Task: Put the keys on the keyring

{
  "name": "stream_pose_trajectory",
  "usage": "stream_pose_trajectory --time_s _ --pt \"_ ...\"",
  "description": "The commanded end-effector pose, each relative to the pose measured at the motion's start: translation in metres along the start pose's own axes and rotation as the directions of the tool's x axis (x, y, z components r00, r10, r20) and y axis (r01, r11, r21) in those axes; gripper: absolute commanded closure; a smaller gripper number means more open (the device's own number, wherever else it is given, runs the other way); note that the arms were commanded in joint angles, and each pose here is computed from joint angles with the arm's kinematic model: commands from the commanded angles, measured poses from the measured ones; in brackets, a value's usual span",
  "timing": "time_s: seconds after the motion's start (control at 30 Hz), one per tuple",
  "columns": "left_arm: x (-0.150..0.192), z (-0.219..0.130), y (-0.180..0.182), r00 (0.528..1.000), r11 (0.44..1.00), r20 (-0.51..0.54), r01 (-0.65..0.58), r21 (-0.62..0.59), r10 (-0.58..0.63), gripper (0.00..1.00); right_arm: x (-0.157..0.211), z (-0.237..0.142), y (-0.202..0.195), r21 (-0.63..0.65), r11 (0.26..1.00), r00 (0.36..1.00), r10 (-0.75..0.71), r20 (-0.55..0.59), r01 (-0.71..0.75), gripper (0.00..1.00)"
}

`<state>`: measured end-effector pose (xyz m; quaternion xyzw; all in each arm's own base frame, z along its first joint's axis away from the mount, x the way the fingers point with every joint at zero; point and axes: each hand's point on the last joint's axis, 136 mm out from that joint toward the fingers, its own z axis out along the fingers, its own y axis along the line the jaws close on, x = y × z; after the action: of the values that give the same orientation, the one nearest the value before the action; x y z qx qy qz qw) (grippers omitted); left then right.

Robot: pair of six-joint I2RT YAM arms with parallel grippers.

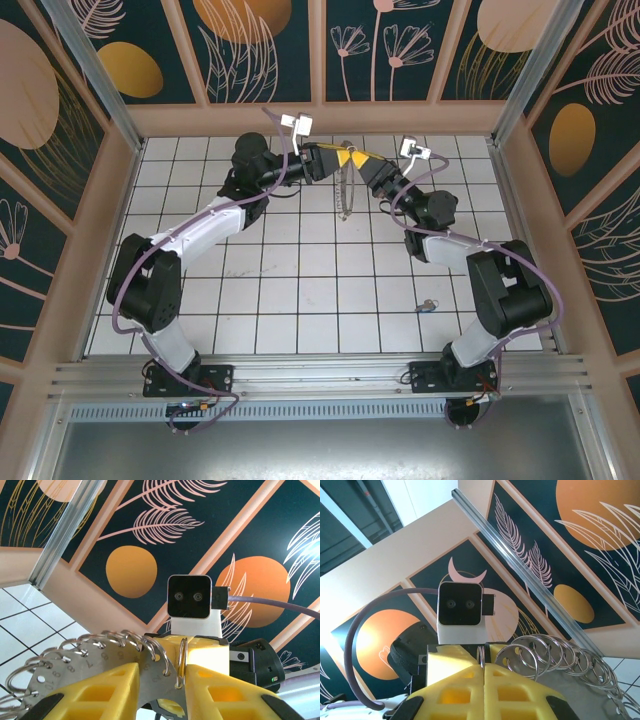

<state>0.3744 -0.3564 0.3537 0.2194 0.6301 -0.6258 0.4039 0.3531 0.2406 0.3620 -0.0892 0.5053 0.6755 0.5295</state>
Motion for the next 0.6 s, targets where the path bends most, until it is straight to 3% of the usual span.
stream_pose_trajectory --time_s 0.0,0.33,0.57 --pt "0.001 0.0002 -0.0007 1.0 1.0 0.003 -0.01 0.026 0.01 0.71 -0.0129 0.0082 0.0233 -0.087 0.995 0.998 -0.047 0.041 0.05 1.0" --pt "-0.0037 0.0015 -0.0018 1.0 0.999 0.022 -0.01 0.035 0.009 0.7 -0.0091 0.0087 0.019 -0.079 0.996 0.999 -0.034 0.034 0.037 1.0" --pt "-0.005 0.0019 -0.0026 0.999 0.999 0.032 -0.001 0.048 0.0 0.84 -0.0057 0.0089 0.0175 -0.076 0.997 0.999 -0.026 0.026 0.028 1.0"
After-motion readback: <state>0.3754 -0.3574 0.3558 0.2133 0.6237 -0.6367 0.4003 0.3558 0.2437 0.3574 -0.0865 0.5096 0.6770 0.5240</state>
